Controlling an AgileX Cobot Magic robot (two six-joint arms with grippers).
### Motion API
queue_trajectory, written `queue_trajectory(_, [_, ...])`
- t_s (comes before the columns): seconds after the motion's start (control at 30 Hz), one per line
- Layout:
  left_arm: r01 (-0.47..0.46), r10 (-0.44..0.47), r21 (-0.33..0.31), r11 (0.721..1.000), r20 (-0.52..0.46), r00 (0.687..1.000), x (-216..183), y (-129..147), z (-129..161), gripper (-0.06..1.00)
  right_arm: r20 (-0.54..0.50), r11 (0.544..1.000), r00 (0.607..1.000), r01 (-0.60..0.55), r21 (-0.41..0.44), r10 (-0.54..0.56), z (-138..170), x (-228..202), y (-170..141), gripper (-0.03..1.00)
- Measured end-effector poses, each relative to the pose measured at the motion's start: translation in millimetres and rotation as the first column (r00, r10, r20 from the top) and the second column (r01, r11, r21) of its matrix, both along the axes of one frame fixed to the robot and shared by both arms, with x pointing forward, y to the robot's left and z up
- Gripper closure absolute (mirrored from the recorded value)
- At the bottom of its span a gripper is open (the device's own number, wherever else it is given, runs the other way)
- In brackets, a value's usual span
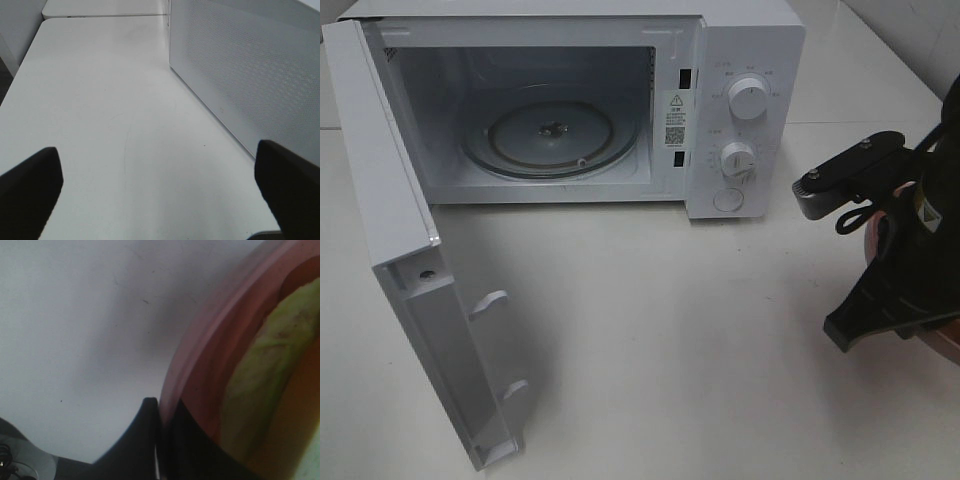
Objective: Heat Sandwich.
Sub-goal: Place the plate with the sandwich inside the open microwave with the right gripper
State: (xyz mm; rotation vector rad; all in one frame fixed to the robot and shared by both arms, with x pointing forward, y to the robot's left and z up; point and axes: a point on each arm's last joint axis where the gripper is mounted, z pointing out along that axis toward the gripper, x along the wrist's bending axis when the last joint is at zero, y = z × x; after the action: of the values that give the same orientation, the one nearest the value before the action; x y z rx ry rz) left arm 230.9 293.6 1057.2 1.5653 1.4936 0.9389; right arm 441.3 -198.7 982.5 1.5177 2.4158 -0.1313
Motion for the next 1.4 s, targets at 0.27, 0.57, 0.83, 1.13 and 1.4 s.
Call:
queue_trajectory(0.27, [0.0, 0.0, 0.0, 1.0, 0.0, 1.0, 0.0, 0.0, 0.0, -0.05, -0.011, 0.988, 0.988, -0.154, -0.028, 0.154, 6.6, -19.8, 21.5, 0.94])
queue_trajectory(0.57, [0.0, 0.0, 0.0, 1.0, 0.0, 1.0, 0.0, 0.0, 0.0, -0.05, -0.034, 0.937, 0.938, -0.346, -0.047, 0.345, 6.9, -43.9, 48.7, 0.94])
queue_trajectory(0.83, [0.0, 0.0, 0.0, 1.0, 0.0, 1.0, 0.0, 0.0, 0.0, -0.05, -0.045, 0.854, 0.855, -0.518, -0.054, 0.516, 6.9, -67.5, 70.4, 0.94])
queue_trajectory(1.13, [0.0, 0.0, 0.0, 1.0, 0.0, 1.0, 0.0, 0.0, 0.0, -0.05, -0.045, 0.738, 0.741, -0.672, -0.064, 0.67, 7.8, -79.4, 82.1, 0.94])
queue_trajectory(1.4, [0.0, 0.0, 0.0, 1.0, 0.0, 1.0, 0.0, 0.0, 0.0, -0.05, -0.055, 0.577, 0.581, -0.813, -0.07, 0.812, 7.8, -78.1, 87.3, 0.94])
